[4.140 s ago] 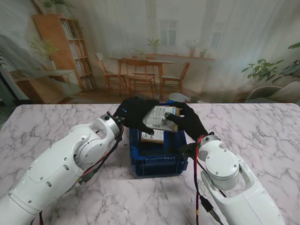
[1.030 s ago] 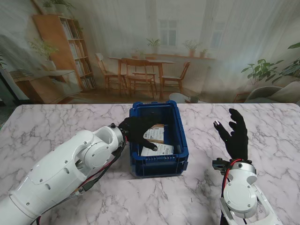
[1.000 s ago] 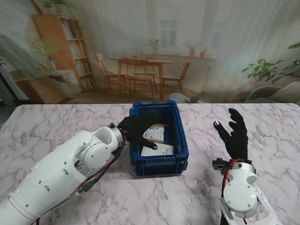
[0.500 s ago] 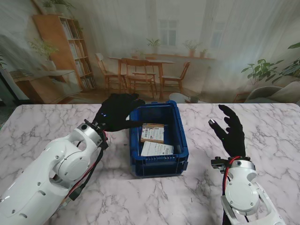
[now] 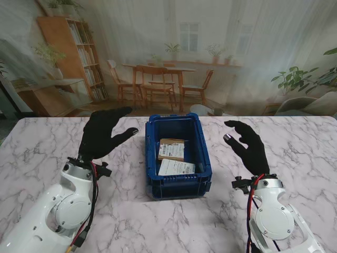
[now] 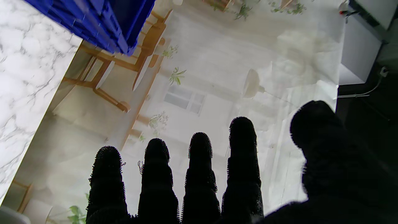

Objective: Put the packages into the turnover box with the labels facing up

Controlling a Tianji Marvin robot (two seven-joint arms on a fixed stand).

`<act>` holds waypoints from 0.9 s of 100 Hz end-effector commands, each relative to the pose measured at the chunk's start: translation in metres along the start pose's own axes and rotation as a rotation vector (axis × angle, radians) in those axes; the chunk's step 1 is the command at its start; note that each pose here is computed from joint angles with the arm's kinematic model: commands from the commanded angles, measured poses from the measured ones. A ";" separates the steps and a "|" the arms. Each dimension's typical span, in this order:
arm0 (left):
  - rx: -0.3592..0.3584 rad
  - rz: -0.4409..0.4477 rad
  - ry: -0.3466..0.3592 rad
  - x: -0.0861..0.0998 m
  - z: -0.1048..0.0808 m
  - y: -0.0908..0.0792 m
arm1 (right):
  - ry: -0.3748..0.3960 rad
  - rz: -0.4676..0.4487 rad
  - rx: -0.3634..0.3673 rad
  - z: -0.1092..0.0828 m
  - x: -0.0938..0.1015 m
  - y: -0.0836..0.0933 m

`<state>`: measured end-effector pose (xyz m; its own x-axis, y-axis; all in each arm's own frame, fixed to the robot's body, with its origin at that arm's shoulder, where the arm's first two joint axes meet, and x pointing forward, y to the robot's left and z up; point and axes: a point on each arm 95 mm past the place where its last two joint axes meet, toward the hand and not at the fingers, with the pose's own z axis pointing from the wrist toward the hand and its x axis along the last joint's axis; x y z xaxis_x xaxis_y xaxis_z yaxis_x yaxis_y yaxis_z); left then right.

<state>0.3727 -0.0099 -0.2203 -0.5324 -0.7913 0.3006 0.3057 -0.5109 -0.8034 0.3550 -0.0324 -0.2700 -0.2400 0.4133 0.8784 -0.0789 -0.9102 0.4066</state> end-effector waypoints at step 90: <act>-0.218 -0.162 -0.305 -0.075 -0.020 0.078 | -0.082 -0.043 0.047 0.023 -0.041 -0.018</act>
<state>0.4206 0.0143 -0.3142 -0.3051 -0.7800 0.5463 0.0626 -0.5888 -0.8058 0.3899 -0.0354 -0.3043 -0.1687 0.4562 0.8738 -0.0462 -0.8892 0.4553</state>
